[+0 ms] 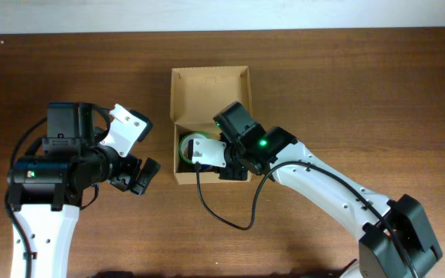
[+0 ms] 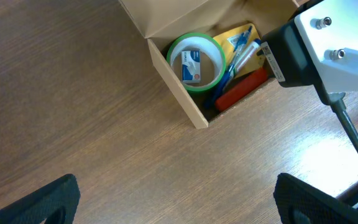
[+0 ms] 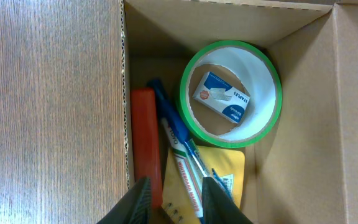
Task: Pack container
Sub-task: 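Lower the pen into the box and open the right gripper, then raise both grippers to the box lid's far edge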
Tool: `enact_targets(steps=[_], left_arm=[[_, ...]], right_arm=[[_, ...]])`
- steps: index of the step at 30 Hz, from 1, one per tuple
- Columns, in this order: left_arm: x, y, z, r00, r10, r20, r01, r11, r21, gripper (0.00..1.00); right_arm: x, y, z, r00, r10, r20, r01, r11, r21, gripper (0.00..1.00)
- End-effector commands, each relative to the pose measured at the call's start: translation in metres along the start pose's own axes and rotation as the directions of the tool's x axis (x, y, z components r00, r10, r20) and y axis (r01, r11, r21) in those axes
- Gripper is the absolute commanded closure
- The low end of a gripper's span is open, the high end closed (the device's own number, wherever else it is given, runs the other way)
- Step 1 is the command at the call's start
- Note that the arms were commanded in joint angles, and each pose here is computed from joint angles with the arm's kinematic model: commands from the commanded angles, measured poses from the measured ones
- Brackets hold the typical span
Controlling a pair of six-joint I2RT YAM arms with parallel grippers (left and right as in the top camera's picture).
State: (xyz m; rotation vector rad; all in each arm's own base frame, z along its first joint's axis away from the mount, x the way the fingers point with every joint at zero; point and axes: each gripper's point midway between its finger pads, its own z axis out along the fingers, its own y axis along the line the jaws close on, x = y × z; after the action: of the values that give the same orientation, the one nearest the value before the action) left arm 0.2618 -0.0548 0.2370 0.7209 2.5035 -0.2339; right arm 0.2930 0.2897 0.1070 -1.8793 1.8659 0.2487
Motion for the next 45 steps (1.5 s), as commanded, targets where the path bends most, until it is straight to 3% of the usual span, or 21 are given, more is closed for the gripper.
enact_targets(steps=[1,5,9,18,24,27,29,34,39,45], left_arm=[[0.000,0.002,0.000,1.000,-0.015,-0.002,0.015,1.000,-0.005,0.00],[0.000,0.002,0.000,1.000,-0.015,-0.002,0.015,1.000,-0.005,0.00],[0.000,0.002,0.000,1.000,-0.015,-0.002,0.015,1.000,-0.005,0.00],[0.000,0.002,0.000,1.000,-0.015,-0.002,0.015,1.000,-0.005,0.00],[0.000,0.003,0.000,1.000,-0.013,-0.003,0.013,1.000,-0.007,0.00],[0.008,0.017,0.000,0.999,-0.005,-0.044,0.002,0.996,-0.088,0.00],[0.011,0.023,-0.001,0.998,-0.007,-0.062,0.000,0.992,-0.123,0.00],[0.011,0.024,-0.001,0.998,-0.007,-0.065,-0.001,0.992,-0.129,0.00],[0.020,0.041,-0.005,0.993,-0.017,-0.116,-0.010,0.973,-0.229,0.00],[0.020,0.041,-0.005,0.993,-0.017,-0.116,-0.010,0.973,-0.230,0.00]], right_arm=[[-0.004,0.001,0.001,1.000,0.011,0.010,-0.011,1.000,-0.007,0.72],[-0.016,-0.008,-0.011,0.991,0.125,0.043,-0.126,0.992,0.021,0.73],[-0.043,-0.028,-0.038,0.963,0.235,0.130,-0.245,0.967,0.069,0.96],[-0.096,-0.059,-0.120,0.867,0.359,0.347,-0.421,0.899,0.122,0.96],[-0.095,-0.051,-0.144,0.863,0.351,0.363,-0.420,0.898,0.131,0.96],[-0.086,-0.046,-0.145,0.864,0.380,0.331,-0.440,0.889,0.128,0.96],[-0.071,-0.051,-0.144,0.828,0.472,0.301,-0.530,0.835,0.147,0.96],[-0.025,-0.065,-0.147,0.687,0.682,0.252,-0.725,0.667,0.171,0.96],[0.028,-0.073,-0.154,0.519,0.832,0.198,-0.853,0.487,0.190,0.96],[0.062,-0.075,-0.161,0.436,0.885,0.163,-0.892,0.402,0.204,0.96]])
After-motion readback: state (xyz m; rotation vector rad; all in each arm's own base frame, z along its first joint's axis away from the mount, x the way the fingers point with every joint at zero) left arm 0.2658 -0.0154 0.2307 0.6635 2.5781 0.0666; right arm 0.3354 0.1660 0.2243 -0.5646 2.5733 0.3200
